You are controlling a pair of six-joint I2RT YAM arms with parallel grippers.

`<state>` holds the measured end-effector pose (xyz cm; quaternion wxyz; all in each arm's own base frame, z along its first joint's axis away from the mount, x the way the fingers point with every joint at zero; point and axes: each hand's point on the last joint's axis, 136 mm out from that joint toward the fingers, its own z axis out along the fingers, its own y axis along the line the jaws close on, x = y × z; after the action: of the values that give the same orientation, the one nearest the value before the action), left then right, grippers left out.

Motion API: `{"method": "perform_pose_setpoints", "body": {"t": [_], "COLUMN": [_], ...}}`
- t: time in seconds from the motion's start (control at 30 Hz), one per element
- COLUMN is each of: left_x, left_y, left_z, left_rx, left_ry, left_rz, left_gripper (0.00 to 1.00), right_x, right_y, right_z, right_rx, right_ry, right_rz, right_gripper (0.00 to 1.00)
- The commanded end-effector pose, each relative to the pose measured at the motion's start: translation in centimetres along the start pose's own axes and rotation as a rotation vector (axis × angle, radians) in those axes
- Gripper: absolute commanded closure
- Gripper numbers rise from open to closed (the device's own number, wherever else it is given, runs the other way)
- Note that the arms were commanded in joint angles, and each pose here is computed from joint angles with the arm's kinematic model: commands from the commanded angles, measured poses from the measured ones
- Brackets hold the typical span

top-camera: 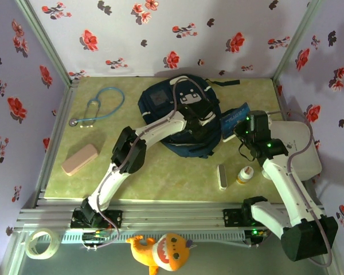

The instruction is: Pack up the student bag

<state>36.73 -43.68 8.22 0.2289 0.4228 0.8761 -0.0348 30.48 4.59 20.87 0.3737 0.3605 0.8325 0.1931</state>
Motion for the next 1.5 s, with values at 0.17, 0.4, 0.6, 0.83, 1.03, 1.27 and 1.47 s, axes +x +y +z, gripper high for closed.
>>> {"method": "perform_pose_setpoints", "body": {"t": [0.17, 0.4, 0.6, 0.83, 1.03, 1.27, 1.47], "left_x": [-0.4, -1.4, -2.8, -4.2, -4.9, -6.7, -7.3], "left_y": [1.8, 2.6, 4.1, 7.5, 10.4, 11.1, 10.8], "left_z": [-0.4, -3.0, -6.9, -13.6, -18.1, -21.0, -21.0], "left_rx": [-0.089, -0.089, -0.073, -0.021, 0.066, 0.166, 0.199], "left_ry": [-0.001, -0.044, -0.14, -0.326, -0.485, -0.641, -0.651], "left_rz": [-0.087, -0.127, -0.197, -0.319, -0.454, -0.512, -0.529], "left_gripper": [0.73, 1.0, 1.0, 1.0, 1.0, 1.0, 1.0], "right_x": [-1.6, -3.7, -3.7, -3.0, -1.4, 1.6, 4.2], "right_y": [1.2, 0.7, 0.2, 0.4, 4.1, 6.7, 7.8], "right_z": [-1.2, -3.3, -3.8, -4.0, -4.1, -3.4, -3.0], "right_rx": [-0.062, -0.008, 0.009, -0.045, -0.251, -0.43, -0.476], "right_ry": [-0.072, -0.168, -0.171, -0.162, -0.083, 0.033, 0.084], "right_rz": [0.022, -0.054, -0.089, -0.124, -0.163, -0.115, -0.127], "right_gripper": [1.0, 1.0, 1.0, 1.0, 1.0, 1.0, 1.0]}}
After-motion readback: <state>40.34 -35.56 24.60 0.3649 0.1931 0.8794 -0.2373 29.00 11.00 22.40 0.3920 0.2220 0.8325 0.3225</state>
